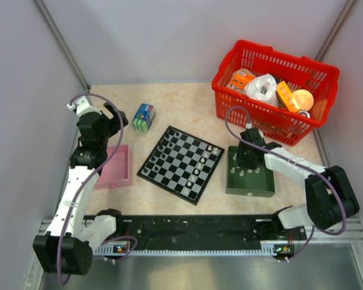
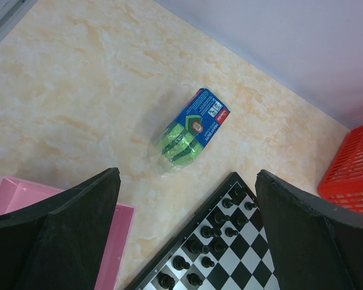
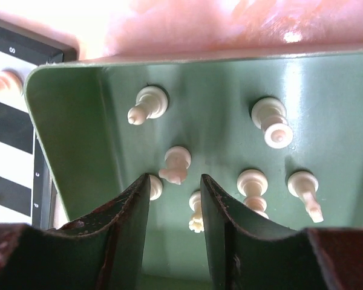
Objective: Set up the chess pieces on the board
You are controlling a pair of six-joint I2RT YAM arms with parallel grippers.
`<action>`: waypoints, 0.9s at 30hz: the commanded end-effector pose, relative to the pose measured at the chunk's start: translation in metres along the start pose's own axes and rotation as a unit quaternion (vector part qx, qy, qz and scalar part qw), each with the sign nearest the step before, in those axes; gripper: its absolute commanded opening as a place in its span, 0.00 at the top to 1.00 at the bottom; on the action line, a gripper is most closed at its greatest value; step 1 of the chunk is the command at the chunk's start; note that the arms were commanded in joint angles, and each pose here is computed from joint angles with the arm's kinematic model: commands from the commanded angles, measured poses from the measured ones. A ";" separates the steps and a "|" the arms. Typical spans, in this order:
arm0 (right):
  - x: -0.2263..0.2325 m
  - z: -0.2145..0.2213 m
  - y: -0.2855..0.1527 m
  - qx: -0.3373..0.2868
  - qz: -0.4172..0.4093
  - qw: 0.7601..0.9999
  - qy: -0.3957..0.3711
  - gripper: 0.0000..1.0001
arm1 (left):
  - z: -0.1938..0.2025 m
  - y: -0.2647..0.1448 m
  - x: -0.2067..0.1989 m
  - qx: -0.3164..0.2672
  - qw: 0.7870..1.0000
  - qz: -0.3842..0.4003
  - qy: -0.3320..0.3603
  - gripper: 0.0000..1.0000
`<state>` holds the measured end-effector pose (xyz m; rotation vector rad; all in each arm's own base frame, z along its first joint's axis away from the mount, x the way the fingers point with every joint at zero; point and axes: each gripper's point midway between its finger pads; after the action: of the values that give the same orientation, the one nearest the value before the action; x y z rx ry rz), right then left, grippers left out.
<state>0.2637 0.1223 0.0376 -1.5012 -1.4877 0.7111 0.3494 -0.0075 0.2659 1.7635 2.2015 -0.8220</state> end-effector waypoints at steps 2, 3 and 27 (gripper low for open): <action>0.011 -0.029 -0.004 -0.045 0.002 0.999 0.010 0.61 | -0.009 0.002 -0.001 -0.020 1.000 0.004 -0.007 0.01; 0.010 -0.030 -0.004 -0.047 0.004 0.999 0.013 0.61 | -0.008 0.002 -0.001 -0.020 1.000 0.003 -0.006 0.01; 0.013 -0.023 0.003 -0.036 -0.002 0.999 0.011 0.71 | -0.011 0.003 -0.004 -0.020 1.000 0.009 -0.009 0.01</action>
<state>0.2760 0.1205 0.0382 -1.5574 -1.4703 0.6794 0.3494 -0.0064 0.2659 1.7596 2.2036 -0.8214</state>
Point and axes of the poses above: each gripper's point midway between its finger pads, its own y axis out along the fingers, its own x axis along the line the jaws close on, z = x × y, and after that the axes turned 2 degrees about -y, right-handed
